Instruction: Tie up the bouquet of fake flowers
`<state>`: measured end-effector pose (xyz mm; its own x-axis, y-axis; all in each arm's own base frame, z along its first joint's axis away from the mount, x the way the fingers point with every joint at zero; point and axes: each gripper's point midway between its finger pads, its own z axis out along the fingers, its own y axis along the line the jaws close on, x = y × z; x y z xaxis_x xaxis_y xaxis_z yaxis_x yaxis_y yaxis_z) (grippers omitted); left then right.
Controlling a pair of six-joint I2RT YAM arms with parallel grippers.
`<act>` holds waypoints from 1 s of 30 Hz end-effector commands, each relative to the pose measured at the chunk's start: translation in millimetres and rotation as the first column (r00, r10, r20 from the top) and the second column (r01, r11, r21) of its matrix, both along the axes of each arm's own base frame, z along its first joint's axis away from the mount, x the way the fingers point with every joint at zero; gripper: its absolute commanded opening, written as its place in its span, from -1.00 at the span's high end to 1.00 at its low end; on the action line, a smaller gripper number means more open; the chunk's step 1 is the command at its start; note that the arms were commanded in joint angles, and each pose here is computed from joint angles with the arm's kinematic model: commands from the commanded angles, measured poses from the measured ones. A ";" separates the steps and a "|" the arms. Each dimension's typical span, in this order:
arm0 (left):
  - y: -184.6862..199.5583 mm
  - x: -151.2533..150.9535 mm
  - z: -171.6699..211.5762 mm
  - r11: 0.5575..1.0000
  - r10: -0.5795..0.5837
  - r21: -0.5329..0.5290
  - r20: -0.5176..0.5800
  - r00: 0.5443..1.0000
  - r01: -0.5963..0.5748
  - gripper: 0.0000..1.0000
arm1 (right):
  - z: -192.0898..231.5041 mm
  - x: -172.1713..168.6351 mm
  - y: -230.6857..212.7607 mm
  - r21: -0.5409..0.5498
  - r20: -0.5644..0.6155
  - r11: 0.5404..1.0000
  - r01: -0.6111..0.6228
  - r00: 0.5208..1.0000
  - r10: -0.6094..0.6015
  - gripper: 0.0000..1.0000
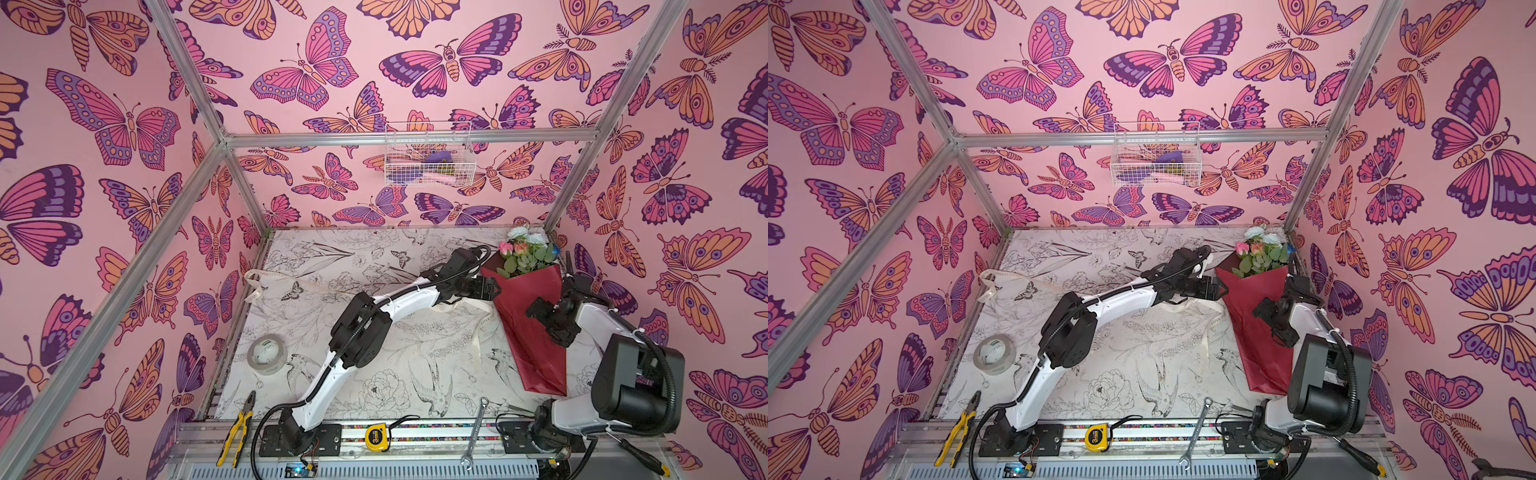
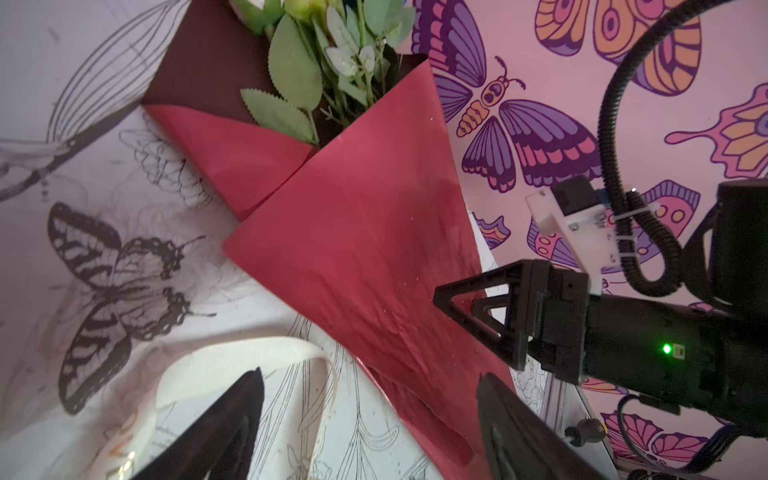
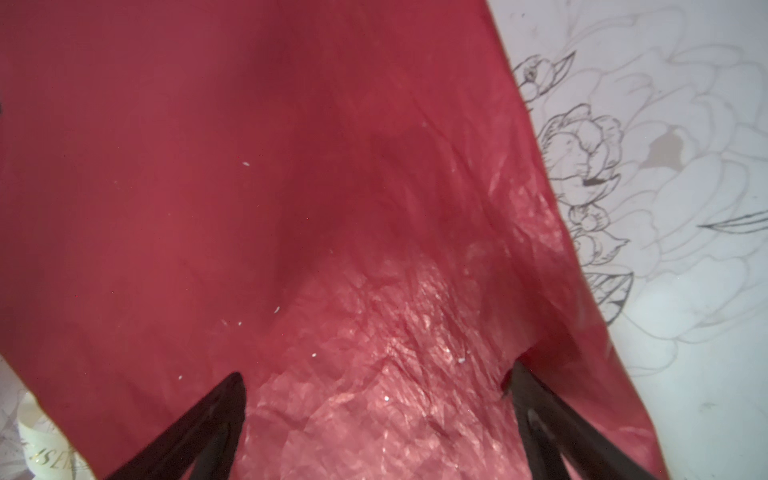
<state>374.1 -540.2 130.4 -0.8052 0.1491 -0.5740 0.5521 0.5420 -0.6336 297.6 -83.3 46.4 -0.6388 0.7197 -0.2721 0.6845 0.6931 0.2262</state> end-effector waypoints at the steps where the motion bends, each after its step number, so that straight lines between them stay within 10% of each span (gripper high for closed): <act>1: -1.0 -3.7 -35.0 0.996 -0.043 0.076 -0.026 0.999 0.045 -0.59 | 0.9 1.2 -2.9 -0.024 0.003 1.000 0.017 1.000 -0.017 -0.99; 19: -19.5 0.8 -67.6 0.989 -0.084 0.115 -0.100 0.992 0.095 -0.73 | 2.2 6.3 7.8 -0.027 0.001 0.999 -0.018 1.000 0.018 -0.99; 30: 27.8 11.9 -36.7 0.980 0.136 0.150 -0.039 0.990 -0.129 -0.57 | -3.4 6.8 14.1 -0.050 -0.007 0.999 -0.021 1.000 0.021 -0.99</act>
